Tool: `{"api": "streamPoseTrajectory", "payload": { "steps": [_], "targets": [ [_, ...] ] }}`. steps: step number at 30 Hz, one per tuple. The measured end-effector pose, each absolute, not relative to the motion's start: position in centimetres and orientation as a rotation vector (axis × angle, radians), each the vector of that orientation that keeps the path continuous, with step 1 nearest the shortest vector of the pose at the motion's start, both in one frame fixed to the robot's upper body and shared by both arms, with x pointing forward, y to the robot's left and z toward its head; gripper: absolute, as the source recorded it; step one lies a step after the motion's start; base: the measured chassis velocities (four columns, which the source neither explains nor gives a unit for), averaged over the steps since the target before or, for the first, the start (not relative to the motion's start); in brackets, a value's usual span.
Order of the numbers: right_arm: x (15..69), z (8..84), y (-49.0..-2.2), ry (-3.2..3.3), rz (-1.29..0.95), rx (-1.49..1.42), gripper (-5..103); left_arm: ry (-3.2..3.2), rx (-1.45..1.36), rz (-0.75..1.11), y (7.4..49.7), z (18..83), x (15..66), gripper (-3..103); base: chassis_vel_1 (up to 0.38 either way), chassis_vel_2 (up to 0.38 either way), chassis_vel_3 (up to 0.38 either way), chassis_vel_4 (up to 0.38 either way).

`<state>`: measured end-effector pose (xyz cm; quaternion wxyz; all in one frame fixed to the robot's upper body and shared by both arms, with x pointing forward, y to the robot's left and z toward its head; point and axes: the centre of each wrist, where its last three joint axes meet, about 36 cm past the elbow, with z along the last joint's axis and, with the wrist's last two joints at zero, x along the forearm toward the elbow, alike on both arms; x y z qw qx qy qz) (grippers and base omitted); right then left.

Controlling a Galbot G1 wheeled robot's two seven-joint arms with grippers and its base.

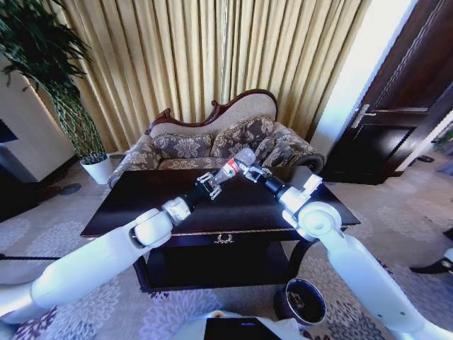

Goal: Move to the front of the table and place the trash on the table into the trash bin.

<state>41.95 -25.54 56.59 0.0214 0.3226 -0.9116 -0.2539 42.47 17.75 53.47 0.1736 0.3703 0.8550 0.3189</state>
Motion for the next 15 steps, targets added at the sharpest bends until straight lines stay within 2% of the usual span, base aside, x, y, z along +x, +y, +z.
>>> {"api": "streamPoseTrajectory", "payload": {
  "steps": [7,8,10,15],
  "targets": [
    [41.5,56.8,-25.8,-2.849,-0.759,0.99,102,2.412,1.097,0.897,16.3,53.6,42.7,28,0.0,0.0,0.0,0.0],
    [41.5,56.9,-25.9,-2.854,-0.757,0.987,99,2.415,1.104,0.894,16.1,53.6,42.7,28,0.0,0.0,0.0,0.0],
    [41.4,56.9,-26.0,-2.858,-0.755,0.984,99,2.414,1.107,0.892,16.0,53.7,42.6,28,0.0,0.0,0.0,0.0],
    [41.2,57.2,-26.5,-2.871,-0.747,0.974,85,2.417,1.118,0.889,15.9,53.7,42.4,28,0.0,0.0,0.0,0.0]
  ]
}}
